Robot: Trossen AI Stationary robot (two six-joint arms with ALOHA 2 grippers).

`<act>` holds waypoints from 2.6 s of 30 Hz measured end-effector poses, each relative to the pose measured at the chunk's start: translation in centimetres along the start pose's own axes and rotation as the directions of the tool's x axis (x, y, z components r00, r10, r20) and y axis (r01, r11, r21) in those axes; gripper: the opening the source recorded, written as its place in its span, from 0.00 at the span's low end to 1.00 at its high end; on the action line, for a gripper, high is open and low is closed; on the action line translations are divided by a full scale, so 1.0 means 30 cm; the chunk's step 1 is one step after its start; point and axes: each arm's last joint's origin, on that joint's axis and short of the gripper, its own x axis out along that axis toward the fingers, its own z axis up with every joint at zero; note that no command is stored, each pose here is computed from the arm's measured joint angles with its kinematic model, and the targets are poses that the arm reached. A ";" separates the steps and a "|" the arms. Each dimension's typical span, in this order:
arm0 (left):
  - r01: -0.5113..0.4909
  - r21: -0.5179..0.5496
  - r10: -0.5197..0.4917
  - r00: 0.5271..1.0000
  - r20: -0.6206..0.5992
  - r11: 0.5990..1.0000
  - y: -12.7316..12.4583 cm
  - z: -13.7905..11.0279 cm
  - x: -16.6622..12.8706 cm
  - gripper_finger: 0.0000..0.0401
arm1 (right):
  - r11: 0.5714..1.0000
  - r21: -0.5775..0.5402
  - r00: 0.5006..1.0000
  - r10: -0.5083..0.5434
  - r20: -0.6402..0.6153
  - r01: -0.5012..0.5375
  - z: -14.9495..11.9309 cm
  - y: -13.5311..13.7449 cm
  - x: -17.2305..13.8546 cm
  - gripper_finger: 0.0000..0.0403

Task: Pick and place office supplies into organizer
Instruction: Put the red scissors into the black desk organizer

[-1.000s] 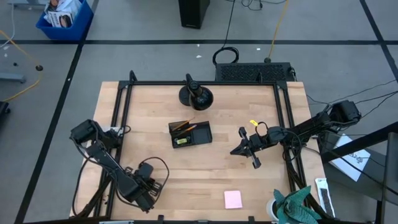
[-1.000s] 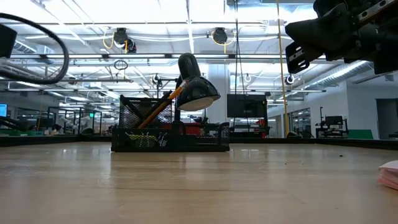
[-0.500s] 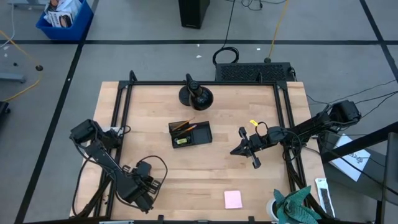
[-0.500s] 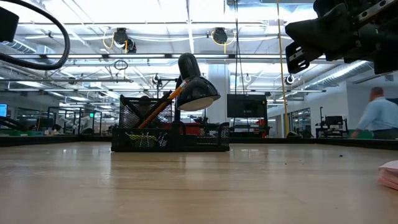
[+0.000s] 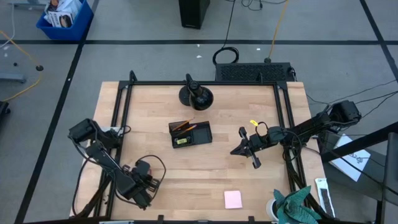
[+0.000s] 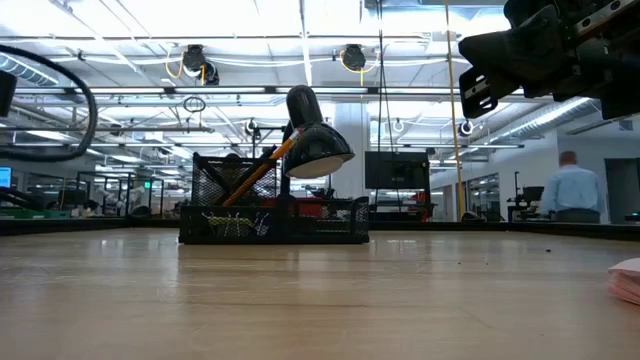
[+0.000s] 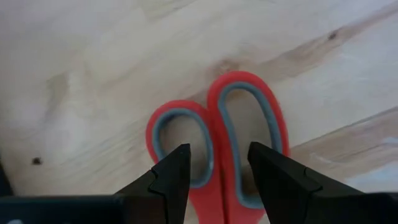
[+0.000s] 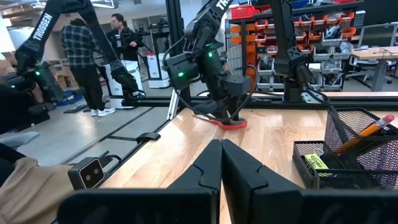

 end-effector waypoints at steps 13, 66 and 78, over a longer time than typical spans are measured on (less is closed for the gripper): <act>0.115 -0.017 -0.114 0.991 0.068 0.993 0.031 -0.023 0.063 0.26 | 1.000 0.000 1.000 0.000 -0.001 0.000 0.000 0.000 0.000 0.01; -0.020 0.865 -0.865 0.004 0.501 0.501 0.018 0.627 -0.544 0.09 | 0.998 -0.057 0.998 0.003 0.066 0.001 0.021 0.002 -0.001 0.01; -0.007 0.930 -0.927 -0.079 0.367 0.368 0.006 0.966 -0.343 0.09 | 0.999 -0.038 0.998 0.009 0.059 -0.007 0.019 0.002 -0.001 0.01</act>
